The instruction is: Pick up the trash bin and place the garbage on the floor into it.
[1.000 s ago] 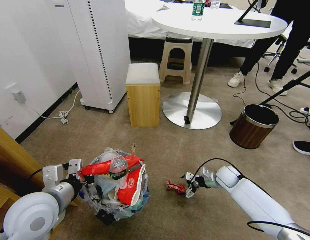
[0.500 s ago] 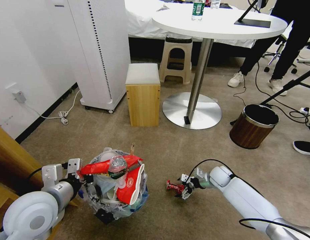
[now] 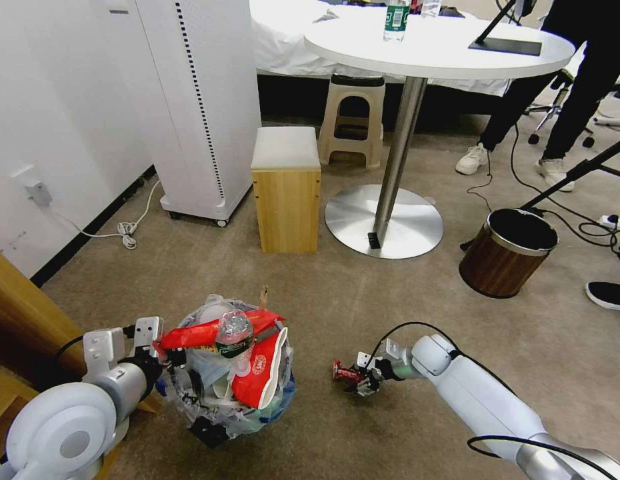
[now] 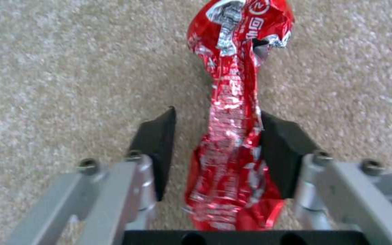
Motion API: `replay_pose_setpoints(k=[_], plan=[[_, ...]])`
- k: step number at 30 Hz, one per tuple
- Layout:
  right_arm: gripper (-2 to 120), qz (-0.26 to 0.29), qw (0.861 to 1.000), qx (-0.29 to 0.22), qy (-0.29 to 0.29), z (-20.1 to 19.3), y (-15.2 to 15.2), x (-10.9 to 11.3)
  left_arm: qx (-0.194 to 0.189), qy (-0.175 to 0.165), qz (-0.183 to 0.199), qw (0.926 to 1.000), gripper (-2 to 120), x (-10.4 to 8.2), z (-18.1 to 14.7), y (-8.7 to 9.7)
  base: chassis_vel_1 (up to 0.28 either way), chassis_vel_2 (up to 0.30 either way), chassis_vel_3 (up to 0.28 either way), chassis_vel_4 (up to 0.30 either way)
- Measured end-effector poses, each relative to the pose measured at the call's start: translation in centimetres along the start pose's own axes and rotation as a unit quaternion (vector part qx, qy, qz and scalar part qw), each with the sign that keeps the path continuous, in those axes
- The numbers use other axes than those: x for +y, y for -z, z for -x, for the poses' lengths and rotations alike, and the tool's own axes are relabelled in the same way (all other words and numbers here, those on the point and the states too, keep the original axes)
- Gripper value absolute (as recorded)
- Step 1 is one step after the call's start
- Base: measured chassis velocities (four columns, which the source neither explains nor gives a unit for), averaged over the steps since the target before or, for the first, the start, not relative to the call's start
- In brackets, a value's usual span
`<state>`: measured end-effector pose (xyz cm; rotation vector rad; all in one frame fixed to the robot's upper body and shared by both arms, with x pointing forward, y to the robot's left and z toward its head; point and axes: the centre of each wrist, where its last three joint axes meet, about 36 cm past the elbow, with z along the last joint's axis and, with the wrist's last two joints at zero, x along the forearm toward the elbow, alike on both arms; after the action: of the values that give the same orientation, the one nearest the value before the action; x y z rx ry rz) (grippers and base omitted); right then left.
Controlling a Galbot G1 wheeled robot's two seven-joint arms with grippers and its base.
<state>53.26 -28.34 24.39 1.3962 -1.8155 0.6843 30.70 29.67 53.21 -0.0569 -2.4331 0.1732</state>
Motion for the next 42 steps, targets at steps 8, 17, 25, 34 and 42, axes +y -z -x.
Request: replay_pose_setpoints(k=[8, 17, 25, 34, 42], plan=[[25, -0.002, 1.0, 0.002, -0.002, 0.5, 0.2, -0.3, 0.0, 0.0, 0.001, 1.0, 1, 0.0, 0.0, 0.0, 0.0, 0.0, 0.0, 0.0], [16, -0.003, 1.0, 0.006, -0.008, 0.3, 0.0, -0.8, 0.001, 0.001, 0.0, 1.0, 1, 0.1, 0.1, 0.0, 0.0, 0.0, 0.0, 0.0], [14, -0.003, 1.0, -0.009, -0.03, -2.3, -0.6, -1.2, 0.003, 0.0, 0.0, 1.0, 1, 0.1, 0.3, -0.2, 0.0, 0.0, 0.0, 0.0], [14, -0.026, 0.992, -0.106, -0.07, -9.0, 3.4, -1.5, 0.003, -0.003, 0.003, 1.0, 1, -0.1, 0.2, -0.2, 0.0, 0.0, 0.0, 0.0], [14, -0.072, 0.964, -0.237, -0.098, -17.0, 9.0, -2.4, 0.007, -0.009, 0.004, 0.9999, 1, -0.4, 0.1, -0.5, 0.0, 0.0, 0.0, 0.0]])
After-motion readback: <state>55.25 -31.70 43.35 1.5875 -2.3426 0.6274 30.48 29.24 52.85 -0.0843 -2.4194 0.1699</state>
